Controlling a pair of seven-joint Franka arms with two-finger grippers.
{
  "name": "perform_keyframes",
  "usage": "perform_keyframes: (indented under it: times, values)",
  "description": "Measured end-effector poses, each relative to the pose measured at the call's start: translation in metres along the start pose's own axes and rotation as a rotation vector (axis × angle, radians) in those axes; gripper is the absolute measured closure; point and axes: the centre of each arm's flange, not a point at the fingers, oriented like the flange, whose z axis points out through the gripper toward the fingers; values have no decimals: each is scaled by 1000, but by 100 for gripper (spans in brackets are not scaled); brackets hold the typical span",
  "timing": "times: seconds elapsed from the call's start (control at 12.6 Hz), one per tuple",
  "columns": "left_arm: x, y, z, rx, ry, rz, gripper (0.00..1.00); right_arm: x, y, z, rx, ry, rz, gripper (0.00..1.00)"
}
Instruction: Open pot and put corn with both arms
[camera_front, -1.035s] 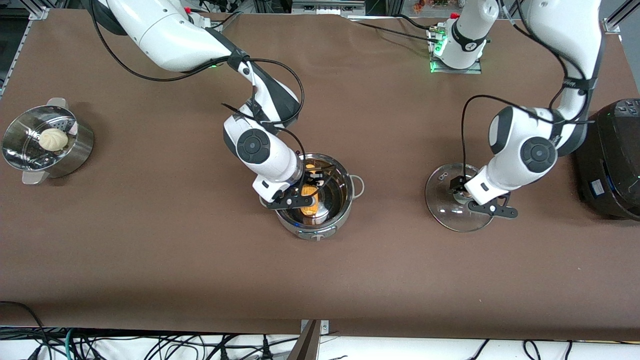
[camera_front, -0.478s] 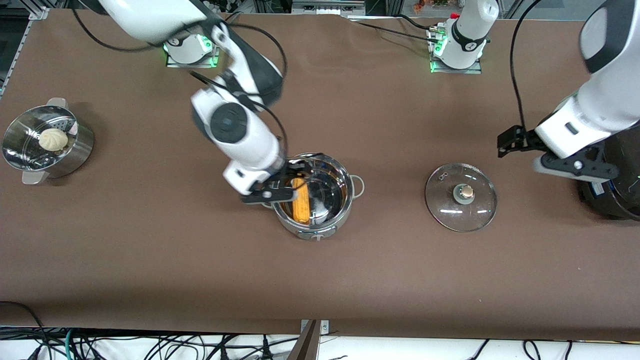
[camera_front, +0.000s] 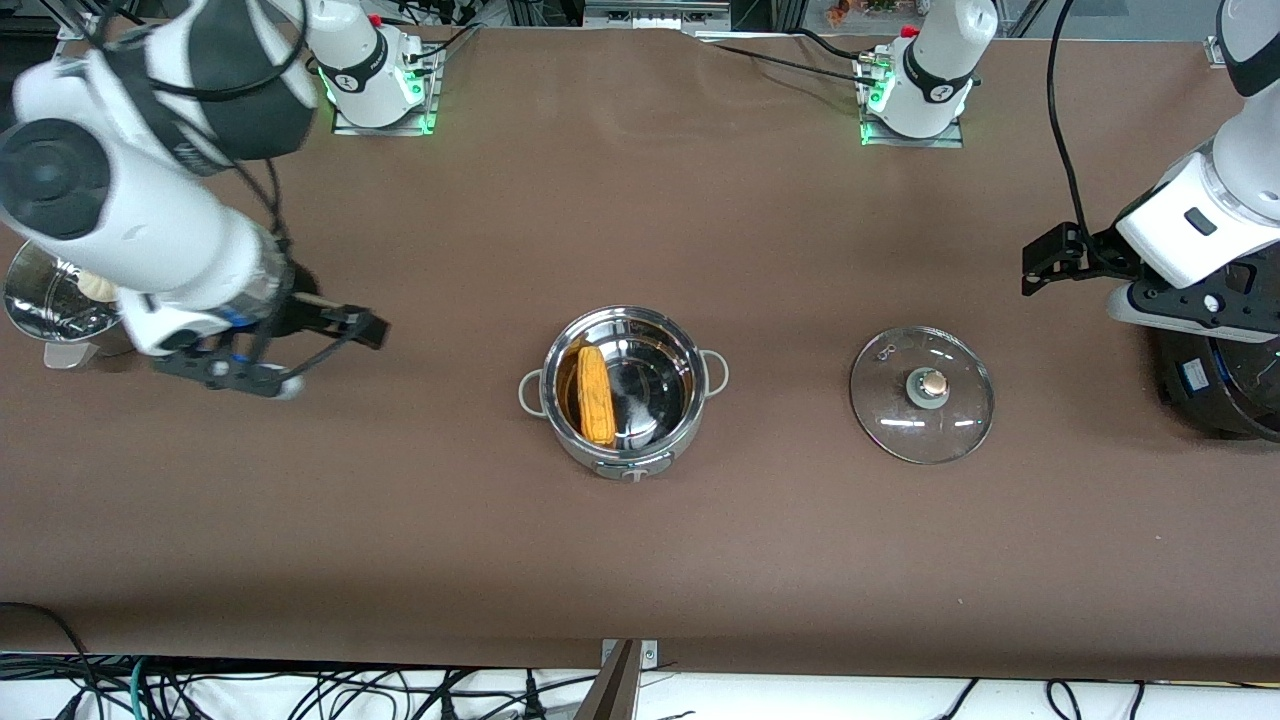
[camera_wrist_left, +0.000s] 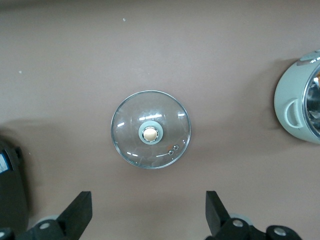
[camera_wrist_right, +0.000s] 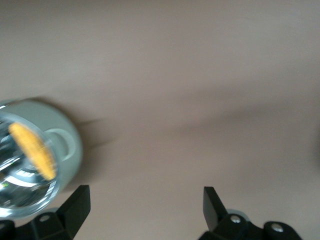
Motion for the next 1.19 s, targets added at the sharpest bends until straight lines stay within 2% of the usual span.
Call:
perform_keyframes:
  times: [0.24,0.48,0.64,0.8,0.96,1.19]
  values:
    - [3,3,6,0,-10,-30,0,34,96,-8,-60,-9,88,0]
    - [1,2,7,0,-27,-42,0,33,162,-10,-90,-25,174,0]
    - [-2,1,9,0,-58,-43,0,20,177,-25,-74,19,182,0]
    - [-3,1,10,1,-64,-44,0,-2,179,-43,-58,47,107,0]
    - [-3,1,10,1,-65,-44,0,-16,184,-48,-55,49,-50,0]
    - [-3,1,10,1,-67,-45,0,-13,198,-40,-49,33,-107,0]
